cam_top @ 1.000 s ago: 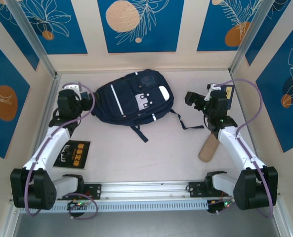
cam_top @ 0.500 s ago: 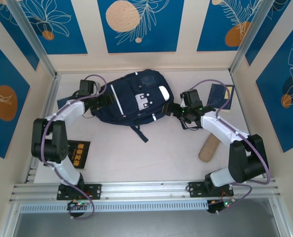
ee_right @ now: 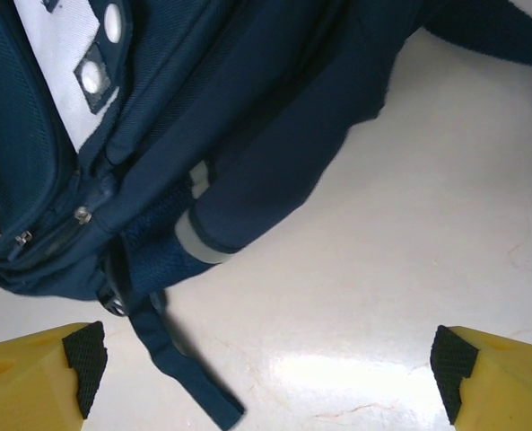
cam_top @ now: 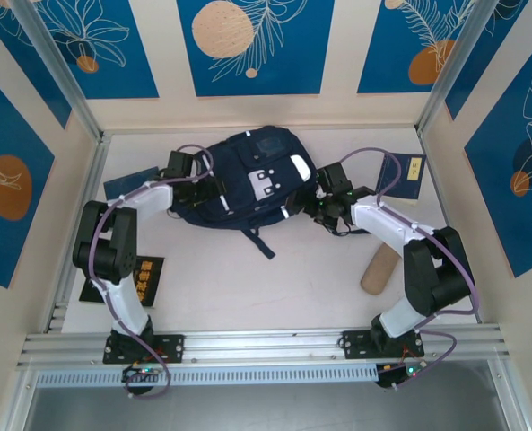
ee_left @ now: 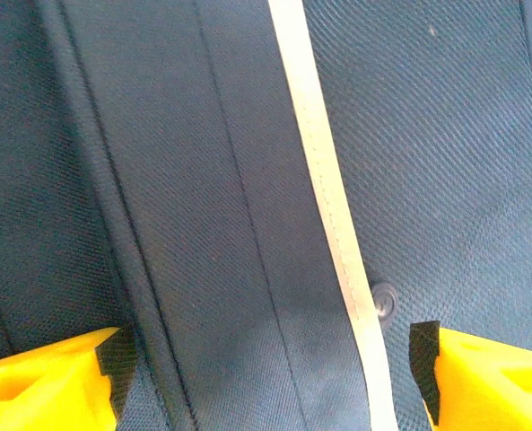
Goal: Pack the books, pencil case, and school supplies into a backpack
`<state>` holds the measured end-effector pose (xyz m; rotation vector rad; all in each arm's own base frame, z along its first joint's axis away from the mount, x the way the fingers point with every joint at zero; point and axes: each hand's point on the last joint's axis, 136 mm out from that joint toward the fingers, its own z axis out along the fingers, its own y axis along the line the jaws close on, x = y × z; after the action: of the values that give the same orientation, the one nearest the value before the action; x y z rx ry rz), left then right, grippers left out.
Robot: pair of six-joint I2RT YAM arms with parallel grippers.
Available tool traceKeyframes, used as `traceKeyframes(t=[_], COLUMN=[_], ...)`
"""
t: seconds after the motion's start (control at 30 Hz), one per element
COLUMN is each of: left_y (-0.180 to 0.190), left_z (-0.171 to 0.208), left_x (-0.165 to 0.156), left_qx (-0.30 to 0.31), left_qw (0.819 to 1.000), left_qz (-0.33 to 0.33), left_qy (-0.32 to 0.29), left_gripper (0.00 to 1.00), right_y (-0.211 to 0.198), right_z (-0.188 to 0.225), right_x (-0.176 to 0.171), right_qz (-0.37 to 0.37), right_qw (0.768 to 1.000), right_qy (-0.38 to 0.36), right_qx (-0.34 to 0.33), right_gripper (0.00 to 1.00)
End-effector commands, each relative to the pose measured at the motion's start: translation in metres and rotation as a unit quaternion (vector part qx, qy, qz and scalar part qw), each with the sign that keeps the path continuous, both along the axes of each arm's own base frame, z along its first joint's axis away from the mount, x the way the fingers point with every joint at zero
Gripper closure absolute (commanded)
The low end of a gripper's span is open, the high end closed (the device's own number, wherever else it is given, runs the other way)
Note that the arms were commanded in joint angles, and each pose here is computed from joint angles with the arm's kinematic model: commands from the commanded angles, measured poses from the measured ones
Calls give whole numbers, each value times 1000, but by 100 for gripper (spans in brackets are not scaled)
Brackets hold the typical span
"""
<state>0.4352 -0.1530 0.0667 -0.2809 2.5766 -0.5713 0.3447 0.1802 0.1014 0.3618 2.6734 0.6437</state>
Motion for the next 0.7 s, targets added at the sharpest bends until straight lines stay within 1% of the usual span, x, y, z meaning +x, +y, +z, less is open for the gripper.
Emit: traceKeyframes(t=[0.0,0.1,0.23,0.27,0.3,0.37,0.43,0.5,0.6,0.63,0.67], left_y=[-36,-67,-118,-130,-140,-164,-181,-187,-178,-175,-169], left_z=[-41,-42,-39,-38,-36,-24,-6,15,43,52,59], left_x=[-68,-97,-136,-145,-153,-169,-180,-180,-171,-167,-161], left_qx=[-21,-33,-49,-50,-52,-49,-33,-18,15,32,51], left_qw=[994,992,988,987,985,981,977,975,974,972,971], left_qz=[-32,-57,-102,-114,-124,-157,-190,-210,-220,-230,-234], left_qy=[102,108,105,106,106,102,86,68,40,25,13], left_gripper=[18,20,24,24,25,26,26,26,26,27,30], right_y=[-14,-23,-35,-35,-34,-34,-34,-36,-40,-40,-39], right_z=[0,-3,-9,-9,-10,-10,-11,-12,-14,-15,-15], right_x=[1,2,-1,-2,-2,-4,-7,-9,-12,-13,-13], right_qz=[-35,-55,-83,-83,-79,-73,-69,-68,-75,-75,-73], right_qw=[999,998,995,995,995,996,996,995,994,994,995], right_qy=[20,32,50,52,54,57,62,67,73,74,75], right_qx=[-10,-13,-16,-13,-8,-3,-4,-11,-12,-9,-5], right_gripper=[5,5,6,7,9,13,14,15,16,17,21])
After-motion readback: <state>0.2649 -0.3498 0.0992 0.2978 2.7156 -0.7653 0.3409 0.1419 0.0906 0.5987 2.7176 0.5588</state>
